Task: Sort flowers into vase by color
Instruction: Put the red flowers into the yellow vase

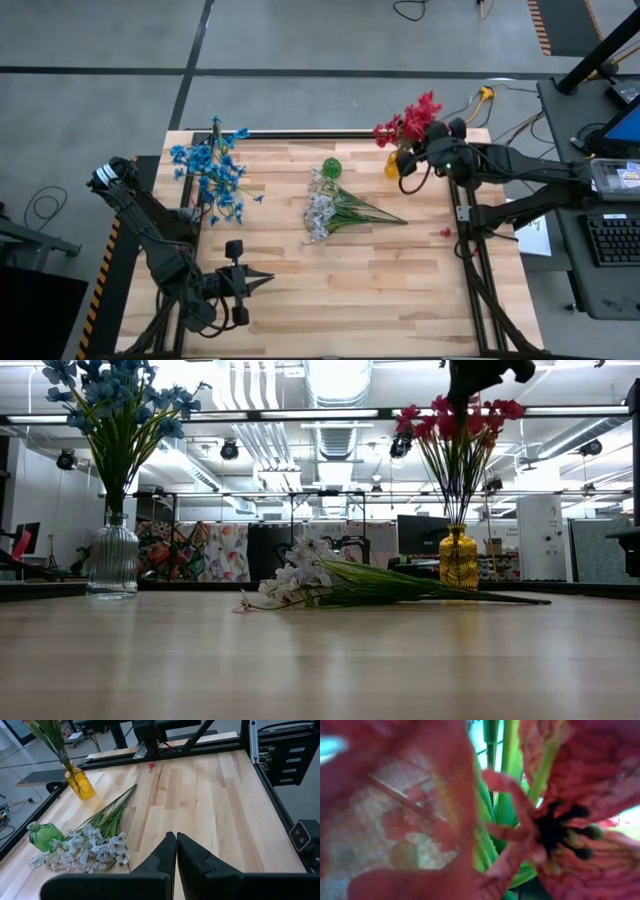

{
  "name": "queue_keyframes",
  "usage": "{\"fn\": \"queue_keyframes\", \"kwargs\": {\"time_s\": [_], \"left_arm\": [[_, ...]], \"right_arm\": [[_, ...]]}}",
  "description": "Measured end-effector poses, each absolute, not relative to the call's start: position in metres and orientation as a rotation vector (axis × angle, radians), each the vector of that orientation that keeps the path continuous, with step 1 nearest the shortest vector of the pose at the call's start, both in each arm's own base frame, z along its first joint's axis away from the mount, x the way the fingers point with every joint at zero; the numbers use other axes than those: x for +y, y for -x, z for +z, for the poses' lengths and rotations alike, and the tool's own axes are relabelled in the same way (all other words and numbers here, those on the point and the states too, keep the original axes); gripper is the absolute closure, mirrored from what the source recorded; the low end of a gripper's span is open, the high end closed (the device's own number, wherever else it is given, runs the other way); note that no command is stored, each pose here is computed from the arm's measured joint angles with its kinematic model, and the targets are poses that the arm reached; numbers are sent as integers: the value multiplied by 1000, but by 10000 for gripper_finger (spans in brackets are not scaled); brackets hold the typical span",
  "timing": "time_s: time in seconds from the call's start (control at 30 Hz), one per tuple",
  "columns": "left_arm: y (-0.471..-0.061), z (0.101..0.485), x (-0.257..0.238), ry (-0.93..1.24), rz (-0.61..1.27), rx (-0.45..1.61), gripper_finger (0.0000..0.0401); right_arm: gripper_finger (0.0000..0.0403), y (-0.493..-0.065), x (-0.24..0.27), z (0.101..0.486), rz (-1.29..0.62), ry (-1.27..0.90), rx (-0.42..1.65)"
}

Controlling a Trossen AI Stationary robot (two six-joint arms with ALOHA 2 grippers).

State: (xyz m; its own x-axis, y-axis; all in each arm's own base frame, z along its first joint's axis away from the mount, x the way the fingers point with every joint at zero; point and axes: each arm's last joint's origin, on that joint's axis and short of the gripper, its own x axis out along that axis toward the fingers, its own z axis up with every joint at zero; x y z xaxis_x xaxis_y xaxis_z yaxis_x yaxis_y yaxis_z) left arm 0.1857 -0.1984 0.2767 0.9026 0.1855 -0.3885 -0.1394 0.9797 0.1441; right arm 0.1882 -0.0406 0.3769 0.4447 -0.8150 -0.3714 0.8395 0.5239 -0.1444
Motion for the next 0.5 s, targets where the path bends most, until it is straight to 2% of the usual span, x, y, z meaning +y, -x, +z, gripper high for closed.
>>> {"fn": "queue_keyframes", "kwargs": {"time_s": [0.5], "left_arm": [[-185, 276, -198, -118, 169, 415, 401]], "right_arm": [[380, -186, -55, 365, -1082, -38, 495]]}}
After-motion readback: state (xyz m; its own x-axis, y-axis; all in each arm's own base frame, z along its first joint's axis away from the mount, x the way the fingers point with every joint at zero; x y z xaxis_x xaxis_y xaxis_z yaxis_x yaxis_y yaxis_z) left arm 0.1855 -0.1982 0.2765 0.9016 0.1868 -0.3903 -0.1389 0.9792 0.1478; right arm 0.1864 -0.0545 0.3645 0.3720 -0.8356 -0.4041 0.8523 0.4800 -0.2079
